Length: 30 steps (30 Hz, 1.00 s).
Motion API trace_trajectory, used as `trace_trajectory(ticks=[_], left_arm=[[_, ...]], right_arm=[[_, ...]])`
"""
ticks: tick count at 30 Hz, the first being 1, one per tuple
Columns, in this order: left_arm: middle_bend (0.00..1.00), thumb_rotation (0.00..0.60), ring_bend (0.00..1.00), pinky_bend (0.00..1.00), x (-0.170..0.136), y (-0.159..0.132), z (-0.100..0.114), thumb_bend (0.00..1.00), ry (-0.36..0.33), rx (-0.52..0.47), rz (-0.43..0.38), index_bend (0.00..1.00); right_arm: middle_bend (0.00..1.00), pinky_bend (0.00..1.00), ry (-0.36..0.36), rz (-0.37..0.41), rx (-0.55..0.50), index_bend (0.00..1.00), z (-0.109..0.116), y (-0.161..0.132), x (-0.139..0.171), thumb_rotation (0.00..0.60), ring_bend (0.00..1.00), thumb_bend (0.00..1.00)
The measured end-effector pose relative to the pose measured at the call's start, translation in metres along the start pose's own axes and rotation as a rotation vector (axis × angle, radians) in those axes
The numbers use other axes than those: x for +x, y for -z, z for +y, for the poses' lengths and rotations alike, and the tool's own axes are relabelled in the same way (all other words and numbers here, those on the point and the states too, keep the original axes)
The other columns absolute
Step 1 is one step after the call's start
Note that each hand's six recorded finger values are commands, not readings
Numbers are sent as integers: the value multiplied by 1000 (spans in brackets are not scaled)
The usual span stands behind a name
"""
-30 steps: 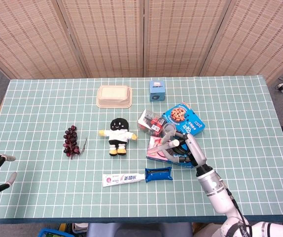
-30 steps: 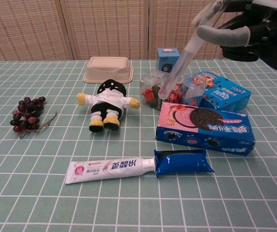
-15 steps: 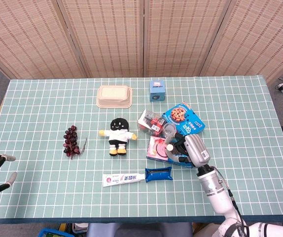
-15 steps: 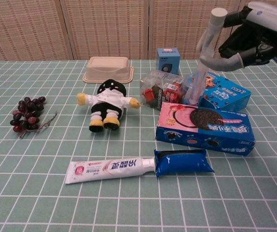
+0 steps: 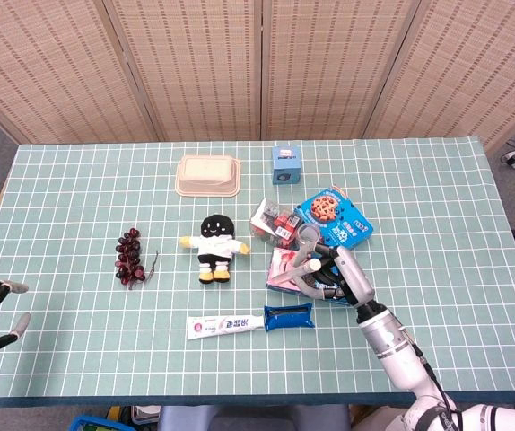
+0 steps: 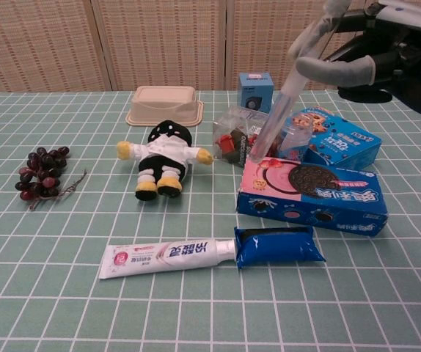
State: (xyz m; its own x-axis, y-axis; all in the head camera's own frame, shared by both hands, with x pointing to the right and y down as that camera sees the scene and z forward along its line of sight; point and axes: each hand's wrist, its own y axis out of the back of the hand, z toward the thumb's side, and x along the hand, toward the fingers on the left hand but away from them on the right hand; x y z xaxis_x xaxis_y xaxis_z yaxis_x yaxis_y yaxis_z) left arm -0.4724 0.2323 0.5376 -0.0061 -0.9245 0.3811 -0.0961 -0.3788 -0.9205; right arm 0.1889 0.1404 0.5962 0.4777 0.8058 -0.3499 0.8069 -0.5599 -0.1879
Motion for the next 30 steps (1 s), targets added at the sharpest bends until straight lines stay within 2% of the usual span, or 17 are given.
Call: trace_trajectory(ticks=[2, 5, 8, 15, 19, 23, 30], left_arm=[[390, 600, 358, 534, 0, 0, 0, 322, 0, 0, 0, 470], [390, 600, 358, 534, 0, 0, 0, 322, -1, -1, 0, 470], [390, 600, 358, 534, 0, 0, 0, 323, 1, 1, 0, 470], [390, 600, 358, 534, 0, 0, 0, 323, 0, 1, 1, 470], [390, 600, 358, 534, 0, 0, 0, 323, 0, 0, 0, 470], [390, 600, 358, 534, 0, 0, 0, 323, 0, 0, 0, 470], [390, 600, 358, 534, 0, 0, 0, 322, 2, 3, 2, 470]], right_arm=[[1000, 1000, -8, 4, -20, 773, 1, 0, 0, 600, 1000, 547], [1000, 1000, -10, 11, 24, 774, 3, 1, 0, 600, 1000, 547], [1000, 1000, 4, 21, 151, 773, 5, 4, 0, 600, 1000, 547], [1000, 1000, 72, 32, 565, 773, 5, 10, -1, 600, 1000, 547], [1000, 1000, 94, 33, 654, 773, 3, 11, -1, 600, 1000, 548], [1000, 1000, 98, 58, 588, 773, 1, 9, -2, 600, 1000, 547], [1000, 1000, 35, 133, 249, 773, -6, 2, -4, 600, 1000, 547]])
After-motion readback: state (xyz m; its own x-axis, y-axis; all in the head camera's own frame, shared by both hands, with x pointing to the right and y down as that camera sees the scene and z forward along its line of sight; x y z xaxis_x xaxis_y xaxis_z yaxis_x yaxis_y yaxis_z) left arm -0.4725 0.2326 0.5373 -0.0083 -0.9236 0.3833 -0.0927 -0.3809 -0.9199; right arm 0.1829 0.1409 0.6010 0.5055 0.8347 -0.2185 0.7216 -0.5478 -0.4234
